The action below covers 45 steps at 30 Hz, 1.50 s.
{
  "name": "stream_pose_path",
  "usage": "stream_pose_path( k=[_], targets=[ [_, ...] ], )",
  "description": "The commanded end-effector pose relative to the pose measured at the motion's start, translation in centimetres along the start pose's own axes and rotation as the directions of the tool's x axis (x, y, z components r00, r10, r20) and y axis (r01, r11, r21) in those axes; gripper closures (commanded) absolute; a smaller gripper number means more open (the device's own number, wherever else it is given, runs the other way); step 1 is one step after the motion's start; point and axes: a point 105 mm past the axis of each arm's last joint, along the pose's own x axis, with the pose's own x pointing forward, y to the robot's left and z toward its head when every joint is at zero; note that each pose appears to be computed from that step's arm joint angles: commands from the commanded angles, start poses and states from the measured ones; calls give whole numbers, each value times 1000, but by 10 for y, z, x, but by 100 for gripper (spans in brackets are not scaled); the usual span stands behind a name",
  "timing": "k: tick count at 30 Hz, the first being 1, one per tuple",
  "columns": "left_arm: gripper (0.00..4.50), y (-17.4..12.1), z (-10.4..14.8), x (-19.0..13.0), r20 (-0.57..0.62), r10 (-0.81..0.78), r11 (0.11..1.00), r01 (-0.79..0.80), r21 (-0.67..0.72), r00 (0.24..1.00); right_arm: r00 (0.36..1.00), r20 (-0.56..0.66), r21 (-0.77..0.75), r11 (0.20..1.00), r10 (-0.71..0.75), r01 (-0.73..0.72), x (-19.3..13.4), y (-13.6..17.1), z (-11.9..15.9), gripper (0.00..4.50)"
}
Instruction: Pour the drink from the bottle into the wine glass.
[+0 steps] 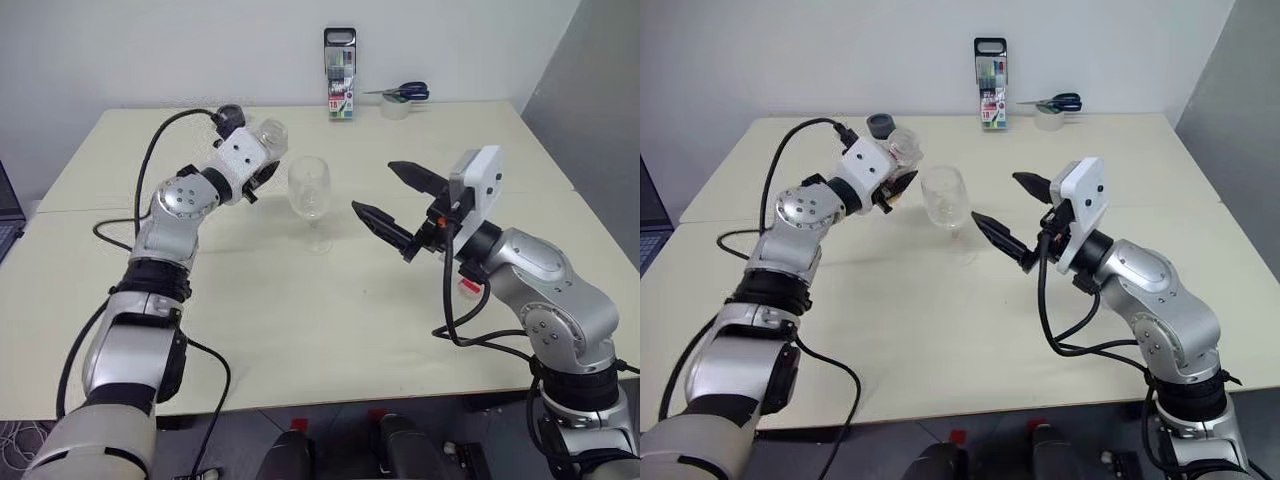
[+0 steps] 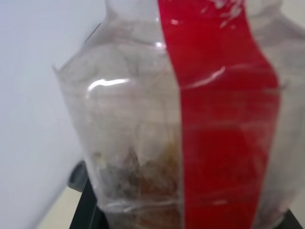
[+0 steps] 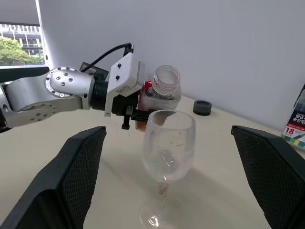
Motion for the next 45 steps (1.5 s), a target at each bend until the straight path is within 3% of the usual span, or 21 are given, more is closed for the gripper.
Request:
stream_pose_path(
  k=[1,10,18,45],
  targets=[
    [286,16,20,1,50,11,996,-16,92,999,999,49,-40,999,3,-1,2,3,13,0],
    [286,24,30,2,39,-31,932,15,362,999,999,47,-50,998,-23,26,3,1,14,0],
    [286,29,33,1,27,-44,858,24,513,999,999,46,-45,998,-29,31,3,0,13,0],
    [286,42,45,5,25,-36,684,6,730,999,998,58,-19,999,-38,39,6,1,13,0]
  ],
)
